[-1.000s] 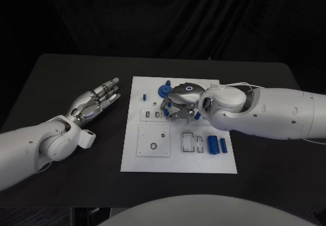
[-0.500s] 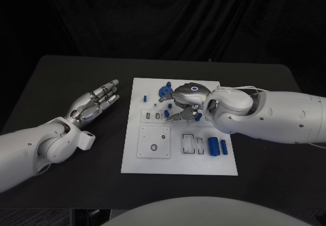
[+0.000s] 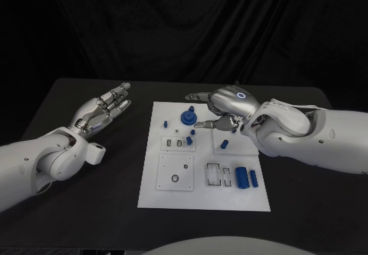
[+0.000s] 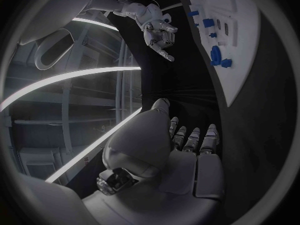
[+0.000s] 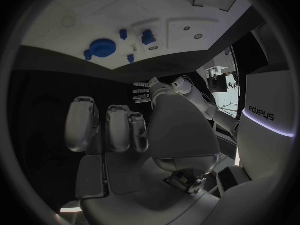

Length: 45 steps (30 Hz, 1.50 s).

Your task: Assemble the parts on the task board

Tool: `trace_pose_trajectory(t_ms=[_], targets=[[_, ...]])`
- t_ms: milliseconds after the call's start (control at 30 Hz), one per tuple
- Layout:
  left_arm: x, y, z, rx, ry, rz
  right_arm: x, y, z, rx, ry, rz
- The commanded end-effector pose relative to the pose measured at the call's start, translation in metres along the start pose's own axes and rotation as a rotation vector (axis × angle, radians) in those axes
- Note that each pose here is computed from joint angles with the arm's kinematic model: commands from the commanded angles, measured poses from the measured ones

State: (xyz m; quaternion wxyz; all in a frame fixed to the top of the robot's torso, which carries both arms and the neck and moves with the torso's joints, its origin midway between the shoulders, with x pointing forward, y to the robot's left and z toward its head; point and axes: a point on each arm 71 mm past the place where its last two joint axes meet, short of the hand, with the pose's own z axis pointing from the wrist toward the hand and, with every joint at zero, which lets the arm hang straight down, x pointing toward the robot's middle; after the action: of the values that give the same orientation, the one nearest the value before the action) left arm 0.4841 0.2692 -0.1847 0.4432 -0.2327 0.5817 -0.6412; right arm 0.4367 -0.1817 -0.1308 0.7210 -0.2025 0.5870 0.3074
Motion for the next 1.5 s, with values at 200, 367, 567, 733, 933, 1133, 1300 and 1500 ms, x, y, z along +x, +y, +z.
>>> trace_pose_trajectory(t_ms=[200,367,567,733,933,1133,1300,1500], targets=[[0.0,-0.0166,0.0172,0.078,-0.013,0.034,-0.01,-0.014,-0.004,-0.008,-0.105,0.025],[0.0032,-0.0202,0.0378,0.056,0.013,0.041,-0.004,-0.024,-0.009,0.026,-0.089,0.024],[0.0126,-0.0224,0.0547,0.035,0.002,0.184,0.001,-0.034,-0.013,0.055,-0.075,0.015],[0.0316,-0.0182,0.0703,-0.031,0.055,0.337,0.003,-0.043,-0.02,0.088,-0.063,0.01],[0.0567,-0.0076,0.0768,-0.193,0.188,0.566,0.004,-0.049,-0.025,0.119,-0.039,0.006],[0.0764,0.0005,0.0764,-0.368,0.264,0.715,0.005,-0.054,-0.028,0.135,-0.021,0.001],[0.0871,0.0057,0.0773,-0.483,0.301,0.775,0.006,-0.057,-0.031,0.141,-0.011,-0.001],[0.0994,0.0101,0.0801,-0.582,0.344,0.809,0.006,-0.06,-0.033,0.155,-0.007,0.012]])
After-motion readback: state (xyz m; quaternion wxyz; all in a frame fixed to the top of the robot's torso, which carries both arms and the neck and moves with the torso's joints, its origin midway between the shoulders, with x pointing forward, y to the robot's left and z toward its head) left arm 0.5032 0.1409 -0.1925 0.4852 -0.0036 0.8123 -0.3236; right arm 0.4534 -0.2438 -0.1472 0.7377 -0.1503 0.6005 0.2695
